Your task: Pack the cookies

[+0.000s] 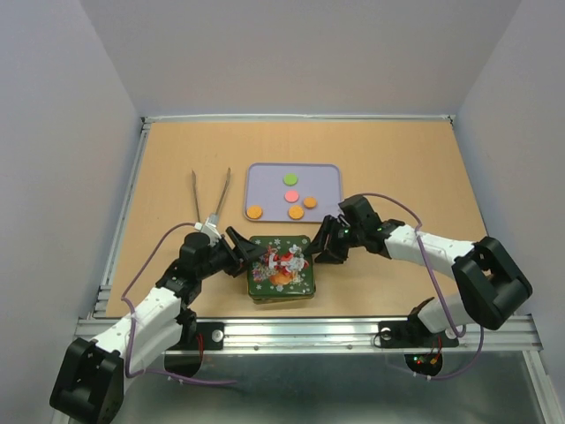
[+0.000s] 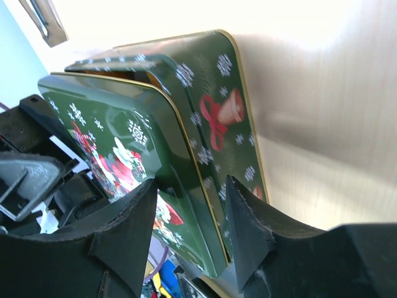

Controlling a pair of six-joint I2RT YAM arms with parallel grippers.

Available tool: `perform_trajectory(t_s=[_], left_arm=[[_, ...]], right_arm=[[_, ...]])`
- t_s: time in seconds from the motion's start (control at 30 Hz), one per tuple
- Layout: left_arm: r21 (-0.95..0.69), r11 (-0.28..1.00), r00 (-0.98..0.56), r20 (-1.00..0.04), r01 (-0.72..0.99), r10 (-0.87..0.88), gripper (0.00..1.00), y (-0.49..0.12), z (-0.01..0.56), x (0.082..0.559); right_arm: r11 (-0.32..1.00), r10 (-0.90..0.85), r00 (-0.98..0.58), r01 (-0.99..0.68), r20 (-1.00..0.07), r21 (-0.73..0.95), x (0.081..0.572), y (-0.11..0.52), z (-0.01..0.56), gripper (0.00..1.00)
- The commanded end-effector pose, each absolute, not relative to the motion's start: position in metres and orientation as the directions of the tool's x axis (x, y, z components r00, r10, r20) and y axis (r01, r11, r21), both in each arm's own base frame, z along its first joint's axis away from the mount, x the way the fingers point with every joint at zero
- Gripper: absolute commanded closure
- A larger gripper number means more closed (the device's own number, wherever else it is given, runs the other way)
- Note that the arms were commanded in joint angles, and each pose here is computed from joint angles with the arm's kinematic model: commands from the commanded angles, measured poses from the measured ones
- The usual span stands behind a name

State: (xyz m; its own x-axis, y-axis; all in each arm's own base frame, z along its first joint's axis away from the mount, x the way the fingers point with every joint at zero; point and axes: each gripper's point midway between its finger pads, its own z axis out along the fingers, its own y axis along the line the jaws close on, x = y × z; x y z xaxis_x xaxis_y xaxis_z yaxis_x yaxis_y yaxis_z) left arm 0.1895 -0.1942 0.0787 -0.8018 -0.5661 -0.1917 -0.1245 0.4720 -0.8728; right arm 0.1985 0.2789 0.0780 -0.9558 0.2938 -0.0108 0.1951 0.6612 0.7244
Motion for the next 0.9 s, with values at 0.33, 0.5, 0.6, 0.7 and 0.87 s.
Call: perform_trajectory(t_s=[0.33,0.5,0.6,0.7,0.87], left_arm=[[-0.678,0.681,-0.842,-0.170,-0.277,-0.512,0.25,-0.171,0.017,0.155],[-0.629,0.722,-0.850,-0.178,-0.288,-0.495,0.25,-0.171,0.019,0.153],[-0.620,0.723,-0.849,-0.168,-0.304,-0.501,0.25,-0.170,0.019,0.152],[-0.611,0.726,-0.848,-0.161,-0.317,-0.505,0.25,-0.171,0.023,0.154],[-0.577,0.747,-0.843,-0.174,-0.331,-0.509,0.24,-0.168,0.033,0.160]], right_arm=[[0.669,0.270,-0.957,0.112,-0.101,0.735,0.228,0.296,0.089,0.48],[0.666,0.272,-0.957,0.111,-0.102,0.737,0.223,0.292,0.092,0.48],[0.663,0.270,-0.957,0.108,-0.102,0.741,0.220,0.291,0.094,0.48],[0.660,0.272,-0.957,0.110,-0.100,0.743,0.217,0.289,0.096,0.48],[0.658,0.276,-0.957,0.115,-0.095,0.744,0.214,0.287,0.095,0.48]])
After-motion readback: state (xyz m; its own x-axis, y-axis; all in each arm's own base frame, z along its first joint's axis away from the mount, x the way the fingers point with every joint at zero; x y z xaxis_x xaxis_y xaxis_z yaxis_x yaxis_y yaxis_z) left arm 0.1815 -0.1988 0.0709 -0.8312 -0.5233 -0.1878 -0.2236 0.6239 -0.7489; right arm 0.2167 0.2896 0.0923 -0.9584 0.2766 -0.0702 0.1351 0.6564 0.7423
